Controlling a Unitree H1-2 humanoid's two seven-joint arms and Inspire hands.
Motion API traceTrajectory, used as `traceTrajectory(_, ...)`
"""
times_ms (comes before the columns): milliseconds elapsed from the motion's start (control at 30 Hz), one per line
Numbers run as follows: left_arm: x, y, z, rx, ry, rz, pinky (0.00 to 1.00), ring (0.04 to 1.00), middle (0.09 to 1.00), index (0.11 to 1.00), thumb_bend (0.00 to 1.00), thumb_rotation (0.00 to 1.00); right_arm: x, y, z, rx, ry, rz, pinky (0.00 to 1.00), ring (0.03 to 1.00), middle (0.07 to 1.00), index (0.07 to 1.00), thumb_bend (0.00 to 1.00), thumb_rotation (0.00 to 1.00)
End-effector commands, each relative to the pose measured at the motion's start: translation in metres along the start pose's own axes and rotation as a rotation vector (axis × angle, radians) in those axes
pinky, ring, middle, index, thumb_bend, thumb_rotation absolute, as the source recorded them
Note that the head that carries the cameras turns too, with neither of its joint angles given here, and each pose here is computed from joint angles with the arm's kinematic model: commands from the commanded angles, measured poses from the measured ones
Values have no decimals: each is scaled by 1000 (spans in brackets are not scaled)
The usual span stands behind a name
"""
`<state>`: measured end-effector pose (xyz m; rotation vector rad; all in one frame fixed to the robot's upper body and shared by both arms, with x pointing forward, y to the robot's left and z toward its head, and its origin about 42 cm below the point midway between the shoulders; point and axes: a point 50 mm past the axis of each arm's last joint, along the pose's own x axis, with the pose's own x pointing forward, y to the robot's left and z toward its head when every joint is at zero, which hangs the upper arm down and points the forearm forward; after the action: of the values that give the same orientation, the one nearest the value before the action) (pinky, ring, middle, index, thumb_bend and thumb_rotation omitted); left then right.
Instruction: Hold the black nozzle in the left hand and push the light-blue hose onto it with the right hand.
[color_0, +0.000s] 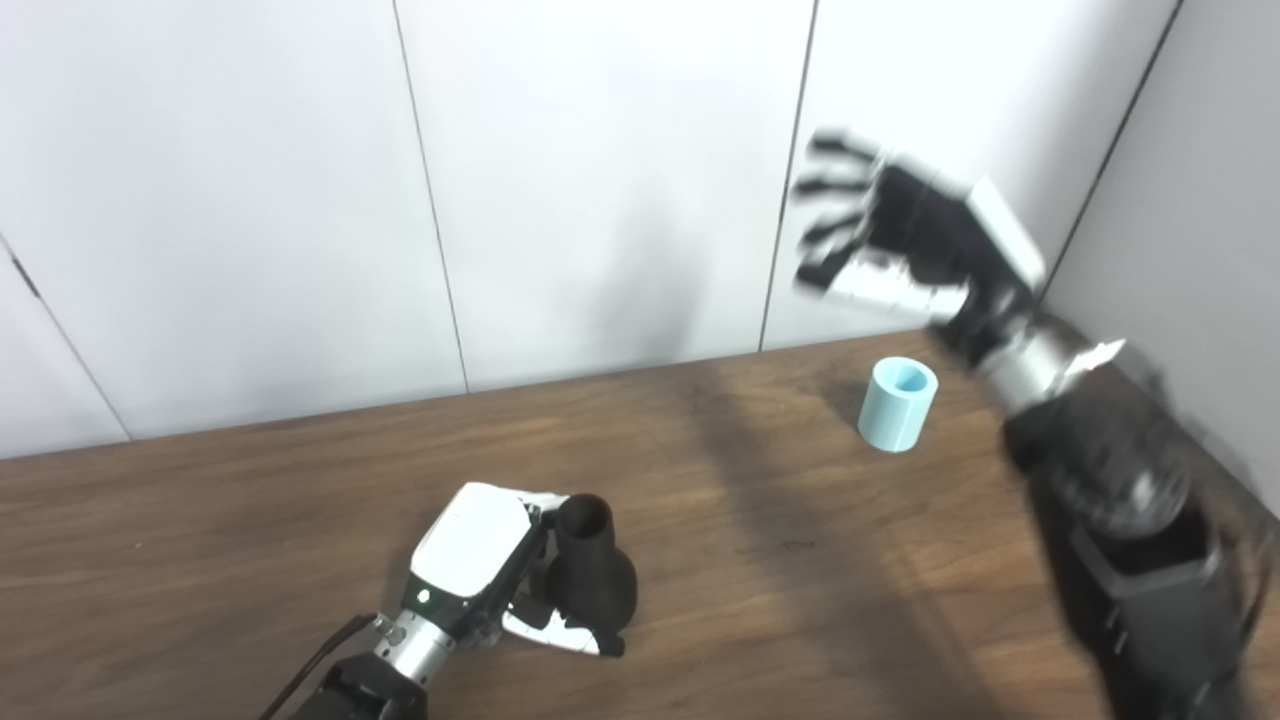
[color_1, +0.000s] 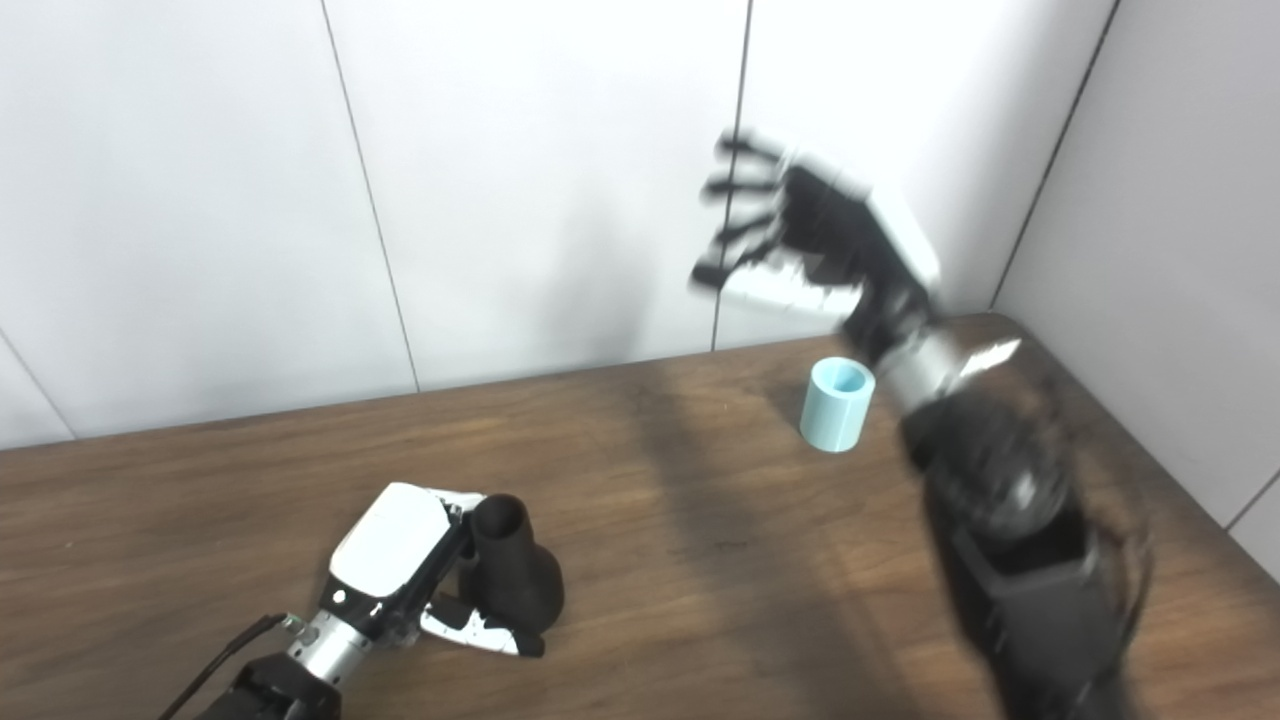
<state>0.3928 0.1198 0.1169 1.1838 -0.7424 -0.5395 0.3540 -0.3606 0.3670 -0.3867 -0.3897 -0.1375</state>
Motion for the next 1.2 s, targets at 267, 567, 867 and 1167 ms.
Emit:
traceTrajectory(267, -60, -56, -9, -43, 78, -185, 289, 385, 398, 495, 522, 0, 13, -40, -74, -137, 284, -154, 695, 777, 794, 805, 795, 201)
traceTrajectory(567, -66, -53, -14, -46, 74, -199, 291, 387, 401, 495, 522, 0, 4, -42, -118, -78, 401, -6, 763, 856, 883, 875, 653, 187)
traceTrajectory(867, -68, -53, -14, -54, 78, -190, 305, 387, 400, 498, 522, 0, 1, -31, -148, -44, 436, 122, 836, 922, 958, 941, 709, 271)
traceTrajectory(1167, -70, -54, -12, -47, 83, -216, 276, 369, 458, 486, 526, 0, -3, -21, -168, -57, 498, 200, 822, 944, 993, 998, 793, 259)
